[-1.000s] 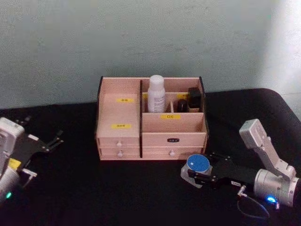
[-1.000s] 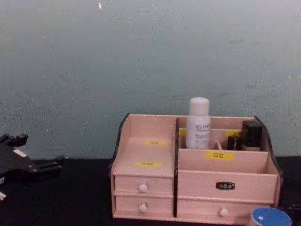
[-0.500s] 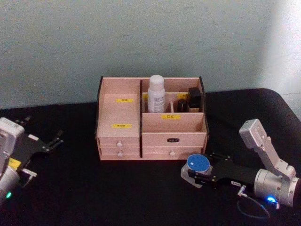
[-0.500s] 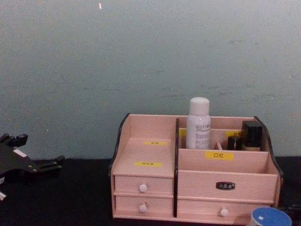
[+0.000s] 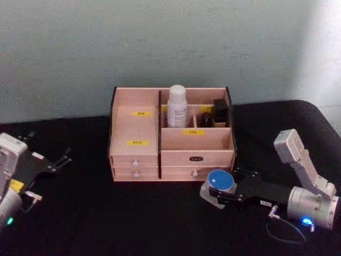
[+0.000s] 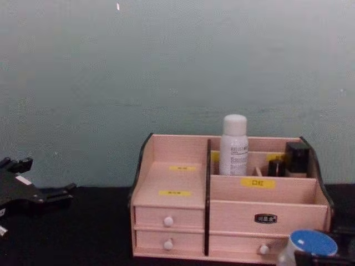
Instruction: Pick up the facial cleanser and watermelon frost from the table and place them into the tiered storage box.
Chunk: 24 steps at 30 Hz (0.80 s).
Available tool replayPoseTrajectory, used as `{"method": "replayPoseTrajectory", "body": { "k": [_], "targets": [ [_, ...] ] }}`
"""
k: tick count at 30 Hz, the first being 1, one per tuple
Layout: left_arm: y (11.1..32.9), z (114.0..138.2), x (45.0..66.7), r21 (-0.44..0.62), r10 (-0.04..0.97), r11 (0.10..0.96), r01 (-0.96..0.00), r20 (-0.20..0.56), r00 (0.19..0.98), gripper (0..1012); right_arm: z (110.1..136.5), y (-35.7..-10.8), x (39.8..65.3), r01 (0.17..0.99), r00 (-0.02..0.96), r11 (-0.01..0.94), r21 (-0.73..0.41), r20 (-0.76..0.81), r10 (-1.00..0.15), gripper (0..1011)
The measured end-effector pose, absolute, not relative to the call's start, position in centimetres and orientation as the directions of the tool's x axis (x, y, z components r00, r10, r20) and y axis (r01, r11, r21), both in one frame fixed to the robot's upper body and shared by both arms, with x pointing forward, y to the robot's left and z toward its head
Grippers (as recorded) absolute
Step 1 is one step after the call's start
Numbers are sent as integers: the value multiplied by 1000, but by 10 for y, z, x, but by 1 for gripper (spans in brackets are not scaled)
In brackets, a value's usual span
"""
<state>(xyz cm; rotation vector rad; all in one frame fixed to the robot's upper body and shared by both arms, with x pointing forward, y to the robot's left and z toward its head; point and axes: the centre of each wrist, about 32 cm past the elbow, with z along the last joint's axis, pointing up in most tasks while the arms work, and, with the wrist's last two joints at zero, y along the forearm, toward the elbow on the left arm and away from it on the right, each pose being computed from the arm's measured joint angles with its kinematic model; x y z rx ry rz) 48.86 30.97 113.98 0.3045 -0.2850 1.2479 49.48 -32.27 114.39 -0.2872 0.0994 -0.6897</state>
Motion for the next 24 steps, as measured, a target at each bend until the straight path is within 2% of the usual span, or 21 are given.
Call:
{"method": "replayPoseTrajectory", "body": {
  "k": [11, 24],
  "targets": [
    [310, 1140, 489, 70, 880, 287, -955, 374, 292, 1001, 1163, -317, 504, 537, 835, 814, -223, 1, -551, 711],
    [310, 1140, 489, 70, 880, 287, -955, 374, 292, 1001, 1184, -283, 534, 472, 881, 864, -174, 71, -468, 711]
  ]
}}
